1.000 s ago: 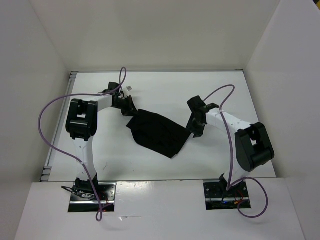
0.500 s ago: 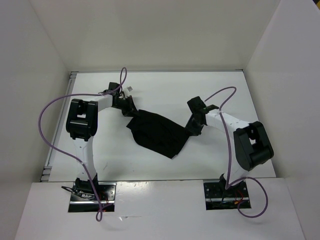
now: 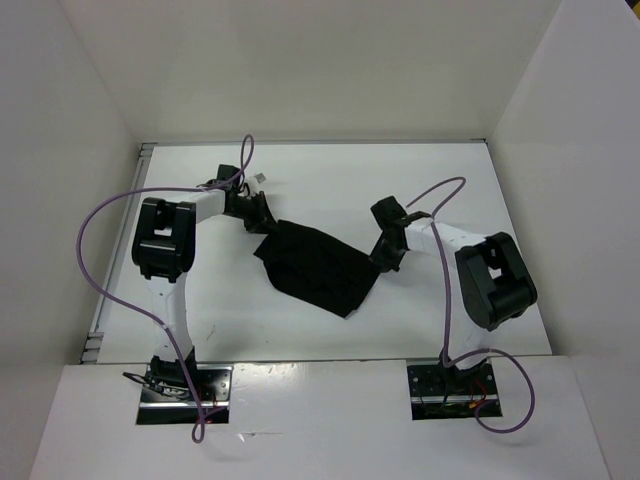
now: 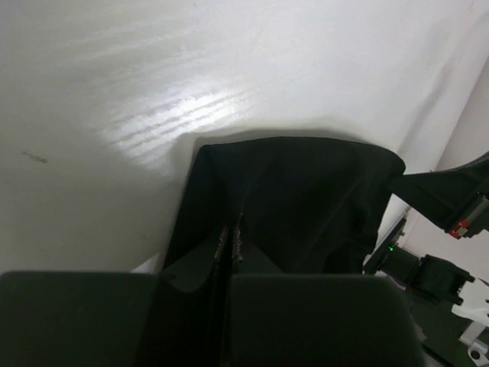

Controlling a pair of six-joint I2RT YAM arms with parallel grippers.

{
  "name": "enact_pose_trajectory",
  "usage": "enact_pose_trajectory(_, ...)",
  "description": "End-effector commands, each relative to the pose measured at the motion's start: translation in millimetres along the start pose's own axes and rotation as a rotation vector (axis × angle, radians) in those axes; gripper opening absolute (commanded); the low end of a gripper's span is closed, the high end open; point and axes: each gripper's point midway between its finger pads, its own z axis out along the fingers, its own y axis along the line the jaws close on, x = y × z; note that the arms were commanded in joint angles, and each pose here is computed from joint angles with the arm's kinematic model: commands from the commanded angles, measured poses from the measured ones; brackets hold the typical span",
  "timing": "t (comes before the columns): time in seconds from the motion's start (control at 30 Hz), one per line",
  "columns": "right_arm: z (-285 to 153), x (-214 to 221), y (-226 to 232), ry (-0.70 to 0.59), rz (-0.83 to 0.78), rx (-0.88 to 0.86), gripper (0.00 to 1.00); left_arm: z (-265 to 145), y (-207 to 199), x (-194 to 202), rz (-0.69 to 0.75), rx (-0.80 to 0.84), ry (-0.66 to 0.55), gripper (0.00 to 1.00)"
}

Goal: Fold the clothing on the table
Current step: Fold the skirt

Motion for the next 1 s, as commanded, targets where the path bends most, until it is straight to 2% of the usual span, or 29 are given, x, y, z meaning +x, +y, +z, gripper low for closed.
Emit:
enact_pose_trajectory(0.0, -20.3, -23.9, 11.7, -0.095, 0.007, -0.047, 0.0, -23.1, -39.9, -5.1, 0.073, 0.096, -0.012, 0.0)
enact_pose_trajectory(0.07, -47.5, -39.7, 21.8, -0.153, 0.001, -0.08, 0.0, -39.7, -60.8, -20.7, 0.119, 0.139, -0.056, 0.0)
enact_pose_trajectory(0.17, -110.8, -75.3, 43.2, -0.295, -0.012, -0.183, 0.0, -69.7, -91.6, -38.6, 0.169, 0.172, -0.11, 0.0)
enact_pose_trajectory(0.33, -227.7, -132.6, 70.8, -0.535, -0.05, -0.418, 0.0, -146.1, -161.7, -78.6, 0.267, 0.317, -0.26, 0.0)
enact_pose_trajectory(0.43, -260.2, -147.2, 81.1, -0.565, -0.115, -0.561, 0.0, -172.0, -188.6, -87.8, 0.309, 0.364, -0.305, 0.0)
enact_pose_trajectory(0.5, -262.0, -157.0, 75.6, -0.584, -0.095, -0.558, 0.0, -176.4, -196.5, -87.4, 0.319, 0.394, -0.301, 0.0)
enact_pose_trajectory(0.57, -261.5, -172.6, 58.0, -0.616, -0.047, -0.504, 0.0, -183.9, -190.0, -94.5, 0.302, 0.389, -0.324, 0.0)
enact_pose_trajectory(0.67, -262.6, -178.5, 44.7, -0.612, -0.061, -0.543, 0.0, -188.0, -177.0, -95.3, 0.268, 0.377, -0.334, 0.0)
enact_pose_trajectory(0.8, -257.5, -174.4, 30.9, -0.593, -0.056, -0.547, 0.0, -187.5, -175.8, -92.9, 0.269, 0.377, -0.335, 0.0)
enact_pose_trajectory(0.97, -246.4, -153.1, 31.1, -0.536, -0.128, -0.585, 0.0, -187.4, -172.2, -78.3, 0.255, 0.373, -0.325, 0.0)
